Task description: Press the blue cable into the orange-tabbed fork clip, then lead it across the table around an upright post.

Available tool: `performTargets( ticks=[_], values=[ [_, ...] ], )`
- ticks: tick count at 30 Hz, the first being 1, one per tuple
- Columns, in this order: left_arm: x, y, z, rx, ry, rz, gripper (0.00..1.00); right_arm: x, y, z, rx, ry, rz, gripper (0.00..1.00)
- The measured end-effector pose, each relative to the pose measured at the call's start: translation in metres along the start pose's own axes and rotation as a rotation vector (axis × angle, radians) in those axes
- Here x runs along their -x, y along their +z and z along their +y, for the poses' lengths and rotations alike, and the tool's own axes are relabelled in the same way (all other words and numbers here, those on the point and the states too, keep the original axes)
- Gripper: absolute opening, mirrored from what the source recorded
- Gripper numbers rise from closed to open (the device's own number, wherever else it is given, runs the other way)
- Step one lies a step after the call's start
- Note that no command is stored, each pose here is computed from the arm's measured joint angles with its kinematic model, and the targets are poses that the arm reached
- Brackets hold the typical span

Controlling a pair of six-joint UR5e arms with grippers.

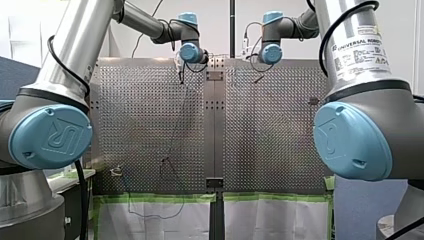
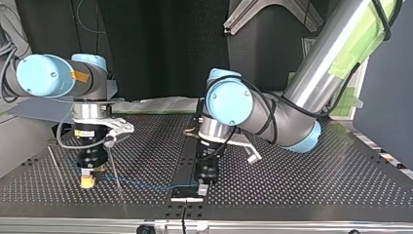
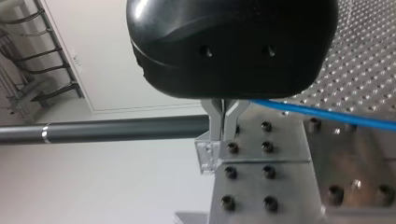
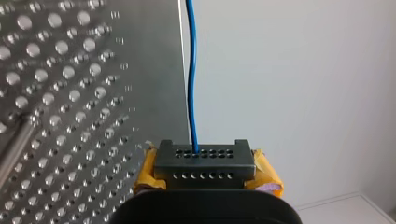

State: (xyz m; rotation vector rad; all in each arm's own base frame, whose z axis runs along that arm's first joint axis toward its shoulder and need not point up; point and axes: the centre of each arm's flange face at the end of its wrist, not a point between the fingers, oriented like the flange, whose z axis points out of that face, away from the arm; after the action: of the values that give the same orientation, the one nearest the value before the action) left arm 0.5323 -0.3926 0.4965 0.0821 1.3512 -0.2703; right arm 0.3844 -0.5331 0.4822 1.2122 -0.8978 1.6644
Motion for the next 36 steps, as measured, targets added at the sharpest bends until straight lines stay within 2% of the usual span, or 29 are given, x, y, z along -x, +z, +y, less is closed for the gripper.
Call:
performTargets(
  ticks=[10, 19, 26, 36],
  values=[
    [-0.015, 0.012, -0.035, -0.053, -0.003, 0.043, 0.00, 0.001, 0.003, 0.023, 0.035, -0.003, -0.022, 0.00],
    [-0.016, 0.013, -0.059, -0.086, -0.034, 0.037, 0.00, 0.002, 0.006, 0.044, 0.071, -0.012, -0.033, 0.00],
    [-0.017, 0.012, -0.071, -0.098, -0.041, 0.037, 0.00, 0.003, 0.008, 0.063, 0.100, -0.019, -0.040, 0.00],
    [-0.017, 0.010, -0.077, -0.100, -0.051, 0.037, 0.00, 0.004, 0.010, 0.087, 0.136, -0.030, -0.055, 0.00]
  ],
)
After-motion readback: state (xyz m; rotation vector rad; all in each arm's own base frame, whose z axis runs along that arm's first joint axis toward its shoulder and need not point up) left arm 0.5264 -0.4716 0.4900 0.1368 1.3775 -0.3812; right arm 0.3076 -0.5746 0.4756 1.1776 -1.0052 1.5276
